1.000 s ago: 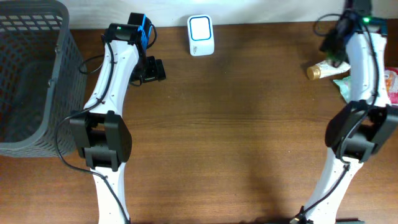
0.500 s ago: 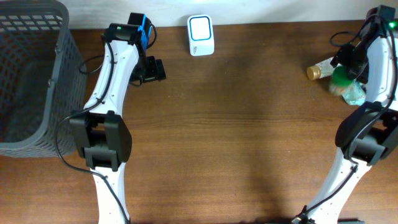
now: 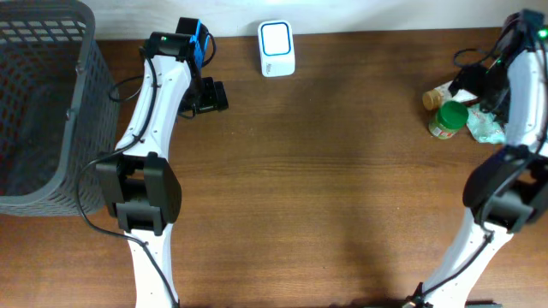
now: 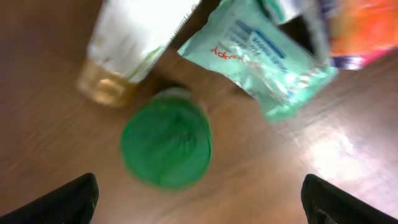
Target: Scan the item barcode
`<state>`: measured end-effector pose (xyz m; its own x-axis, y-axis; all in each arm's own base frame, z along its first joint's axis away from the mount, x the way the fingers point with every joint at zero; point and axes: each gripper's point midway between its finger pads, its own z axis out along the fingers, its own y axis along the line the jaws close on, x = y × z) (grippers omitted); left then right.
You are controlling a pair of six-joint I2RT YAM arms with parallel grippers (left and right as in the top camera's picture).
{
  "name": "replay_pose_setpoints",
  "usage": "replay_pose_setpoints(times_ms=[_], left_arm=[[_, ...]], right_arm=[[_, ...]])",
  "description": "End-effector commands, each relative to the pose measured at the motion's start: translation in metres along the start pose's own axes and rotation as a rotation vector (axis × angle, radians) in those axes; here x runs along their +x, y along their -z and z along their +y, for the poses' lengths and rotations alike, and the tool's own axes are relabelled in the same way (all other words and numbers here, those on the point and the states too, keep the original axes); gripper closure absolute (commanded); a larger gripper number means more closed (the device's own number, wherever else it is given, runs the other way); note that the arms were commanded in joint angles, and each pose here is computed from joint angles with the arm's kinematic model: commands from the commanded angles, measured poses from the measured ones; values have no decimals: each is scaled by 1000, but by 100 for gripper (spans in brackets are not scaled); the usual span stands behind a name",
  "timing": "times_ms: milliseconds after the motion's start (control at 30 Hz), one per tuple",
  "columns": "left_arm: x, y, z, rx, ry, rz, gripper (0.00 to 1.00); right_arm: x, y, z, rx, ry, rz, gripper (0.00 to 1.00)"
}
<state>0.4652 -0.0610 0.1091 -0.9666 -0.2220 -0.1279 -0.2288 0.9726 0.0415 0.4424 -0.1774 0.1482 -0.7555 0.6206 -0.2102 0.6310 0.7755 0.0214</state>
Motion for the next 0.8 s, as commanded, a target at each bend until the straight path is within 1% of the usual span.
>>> replay_pose_setpoints(times_ms=[0,67,133,200,333,500,633,767], left_arm=[[1,-1,3,-17,9,2,1],[1,-1,3,-17,8,2,1],[2,-1,1,-16,4,2,1],[2,-1,1,-16,4,2,1],[2,-1,1,-16,5,2,1],[2,-1,1,-16,3,1,1],[2,-1,1,-16,5,1,1],[2,-1,1,-16,3,1,1]], right_arm=[[13,105,11,-150,-1,-135,1],[34,134,12,-198,4,-124,1],[64,161,11,-225,18,-96,1],[90,176,11,-206,49,-71,1],[137,201,33,-230,190,-92,1],[205,197,52,-236,370,-49,1],[254,184,39,-202,463,12,1],[275,184,21,-187,474,41,1]])
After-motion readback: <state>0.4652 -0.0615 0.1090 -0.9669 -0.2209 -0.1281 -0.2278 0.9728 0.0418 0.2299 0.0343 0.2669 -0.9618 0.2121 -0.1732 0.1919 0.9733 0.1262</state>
